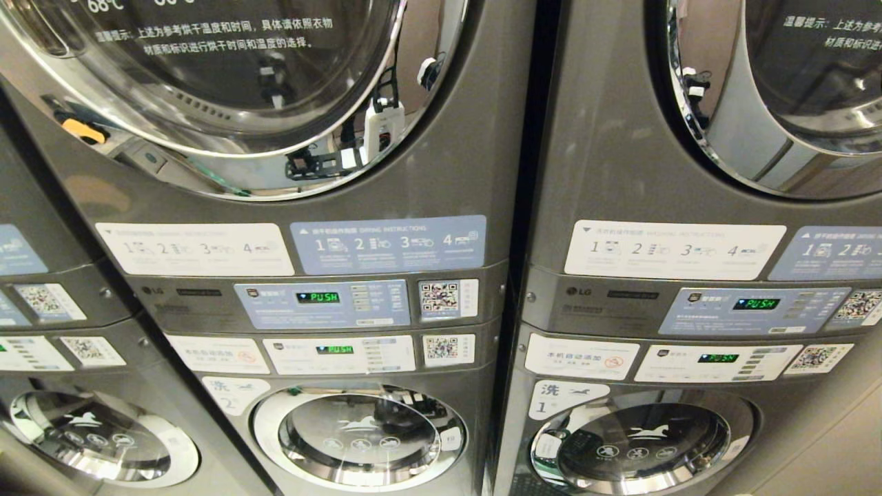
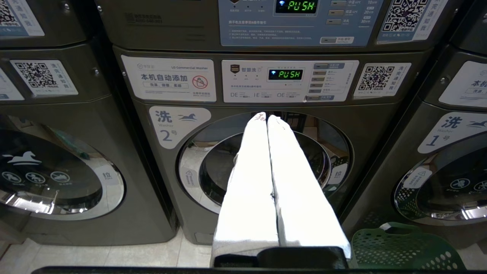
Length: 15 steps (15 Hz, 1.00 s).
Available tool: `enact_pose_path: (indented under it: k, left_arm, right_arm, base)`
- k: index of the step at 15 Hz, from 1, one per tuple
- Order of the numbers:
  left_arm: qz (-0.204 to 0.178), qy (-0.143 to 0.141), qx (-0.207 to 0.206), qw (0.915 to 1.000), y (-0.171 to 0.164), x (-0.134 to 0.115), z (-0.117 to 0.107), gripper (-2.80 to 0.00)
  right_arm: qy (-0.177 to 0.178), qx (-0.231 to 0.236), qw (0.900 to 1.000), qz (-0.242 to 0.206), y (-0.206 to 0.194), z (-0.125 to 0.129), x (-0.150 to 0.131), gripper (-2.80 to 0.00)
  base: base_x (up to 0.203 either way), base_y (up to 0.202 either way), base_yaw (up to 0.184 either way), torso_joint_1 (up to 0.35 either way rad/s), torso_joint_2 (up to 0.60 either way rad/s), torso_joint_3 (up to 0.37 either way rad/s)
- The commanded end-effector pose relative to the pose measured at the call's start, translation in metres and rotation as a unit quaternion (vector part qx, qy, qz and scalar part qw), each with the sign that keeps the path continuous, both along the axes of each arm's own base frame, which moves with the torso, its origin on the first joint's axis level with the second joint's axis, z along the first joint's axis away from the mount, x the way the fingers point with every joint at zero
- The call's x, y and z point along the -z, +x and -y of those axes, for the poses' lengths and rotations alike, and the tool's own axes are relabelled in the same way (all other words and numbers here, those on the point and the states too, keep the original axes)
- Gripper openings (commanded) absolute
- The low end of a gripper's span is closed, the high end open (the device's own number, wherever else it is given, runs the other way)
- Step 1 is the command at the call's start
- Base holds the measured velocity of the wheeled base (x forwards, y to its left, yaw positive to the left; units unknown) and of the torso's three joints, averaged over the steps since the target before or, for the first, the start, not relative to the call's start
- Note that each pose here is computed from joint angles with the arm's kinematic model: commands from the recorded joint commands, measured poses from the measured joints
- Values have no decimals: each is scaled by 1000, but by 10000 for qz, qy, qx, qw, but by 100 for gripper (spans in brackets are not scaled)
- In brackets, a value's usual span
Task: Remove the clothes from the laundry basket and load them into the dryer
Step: Take the clothes out of the basket
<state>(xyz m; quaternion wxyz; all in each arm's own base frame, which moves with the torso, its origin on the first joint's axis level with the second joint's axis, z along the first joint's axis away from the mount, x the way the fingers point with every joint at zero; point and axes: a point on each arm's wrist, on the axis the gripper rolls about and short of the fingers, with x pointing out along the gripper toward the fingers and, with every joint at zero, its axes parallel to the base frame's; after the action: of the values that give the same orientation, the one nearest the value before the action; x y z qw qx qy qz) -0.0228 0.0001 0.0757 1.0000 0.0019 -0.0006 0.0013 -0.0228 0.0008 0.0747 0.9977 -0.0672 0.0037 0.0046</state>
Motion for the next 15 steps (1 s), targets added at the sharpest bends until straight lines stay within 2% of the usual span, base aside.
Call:
enact_pose_path:
  k: [1, 15]
  left_arm:
    - [1, 4, -3, 10000, 0, 0, 0, -280]
    - [1, -4, -2, 10000, 0, 0, 0, -280]
  right_arm:
    - [-7, -2, 10000, -6, 0, 0, 0, -280]
    - [6, -2, 10000, -13, 0, 0, 0, -280]
  base:
    - [0, 0, 0, 43, -114, -55]
    - [0, 0, 0, 59, -114, -56]
